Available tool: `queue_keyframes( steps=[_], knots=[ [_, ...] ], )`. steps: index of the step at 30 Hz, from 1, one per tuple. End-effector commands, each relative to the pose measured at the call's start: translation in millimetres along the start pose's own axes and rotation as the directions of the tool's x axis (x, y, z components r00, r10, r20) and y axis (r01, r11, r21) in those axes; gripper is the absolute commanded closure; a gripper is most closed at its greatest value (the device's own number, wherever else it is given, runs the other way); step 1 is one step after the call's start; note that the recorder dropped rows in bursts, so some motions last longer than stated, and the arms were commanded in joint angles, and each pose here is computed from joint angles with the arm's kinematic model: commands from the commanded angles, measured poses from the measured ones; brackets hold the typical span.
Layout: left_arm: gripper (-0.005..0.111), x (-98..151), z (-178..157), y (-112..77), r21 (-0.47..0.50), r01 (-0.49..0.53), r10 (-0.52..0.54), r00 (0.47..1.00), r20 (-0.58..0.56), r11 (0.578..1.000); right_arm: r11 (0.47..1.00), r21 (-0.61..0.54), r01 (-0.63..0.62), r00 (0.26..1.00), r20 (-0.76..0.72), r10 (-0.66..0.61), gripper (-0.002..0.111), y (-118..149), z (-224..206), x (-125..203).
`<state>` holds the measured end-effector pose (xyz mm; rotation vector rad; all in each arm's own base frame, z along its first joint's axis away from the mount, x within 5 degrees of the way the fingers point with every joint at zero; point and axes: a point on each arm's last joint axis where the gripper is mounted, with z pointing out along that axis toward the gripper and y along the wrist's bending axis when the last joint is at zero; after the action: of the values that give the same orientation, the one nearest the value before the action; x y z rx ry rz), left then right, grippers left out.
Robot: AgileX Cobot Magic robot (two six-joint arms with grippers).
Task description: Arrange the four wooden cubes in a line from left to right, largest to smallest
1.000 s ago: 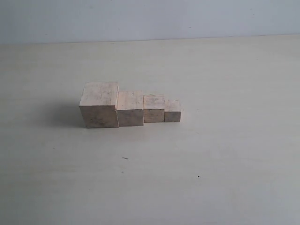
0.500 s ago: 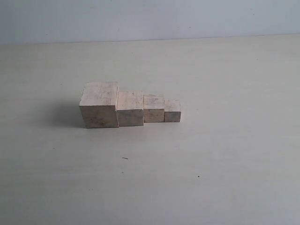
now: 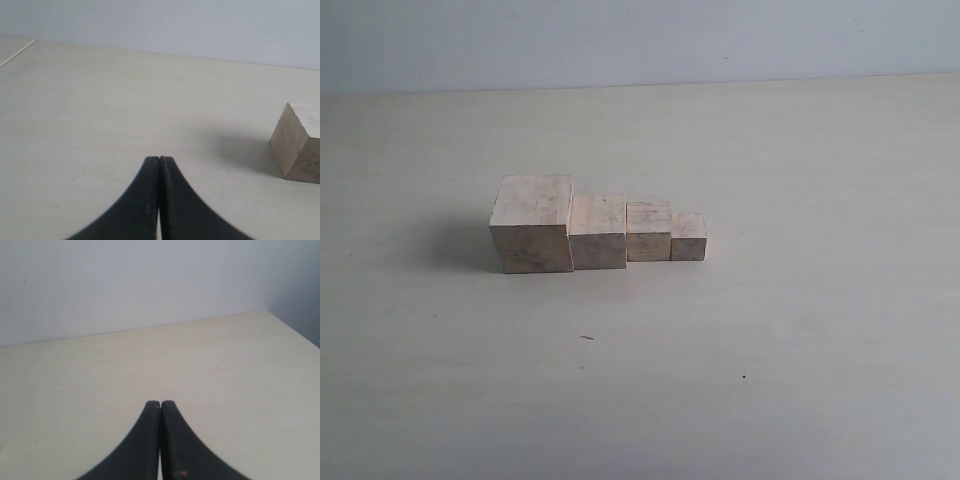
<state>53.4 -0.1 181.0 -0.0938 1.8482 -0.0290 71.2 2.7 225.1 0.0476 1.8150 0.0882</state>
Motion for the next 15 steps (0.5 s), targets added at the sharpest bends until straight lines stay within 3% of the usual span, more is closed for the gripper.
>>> queue_keyframes(
  steps=[1,6,15],
  knots=[
    [0.107,-0.4,-0.2,0.0,0.0,0.009,-0.009,1.0,0.015,1.0,1.0,0.001,0.006,0.996,0.084,-0.006,0.108,-2.2,-1.1,18.2],
    [0.107,-0.4,-0.2,0.0,0.0,0.009,-0.009,1.0,0.015,1.0,1.0,-0.002,0.007,0.993,0.121,-0.006,0.108,-3.2,-2.8,30.4],
    [0.107,-0.4,-0.2,0.0,0.0,0.009,-0.009,1.0,0.015,1.0,0.999,0.01,0.034,0.999,0.042,-0.034,0.108,-4.4,-6.9,40.8]
  ],
)
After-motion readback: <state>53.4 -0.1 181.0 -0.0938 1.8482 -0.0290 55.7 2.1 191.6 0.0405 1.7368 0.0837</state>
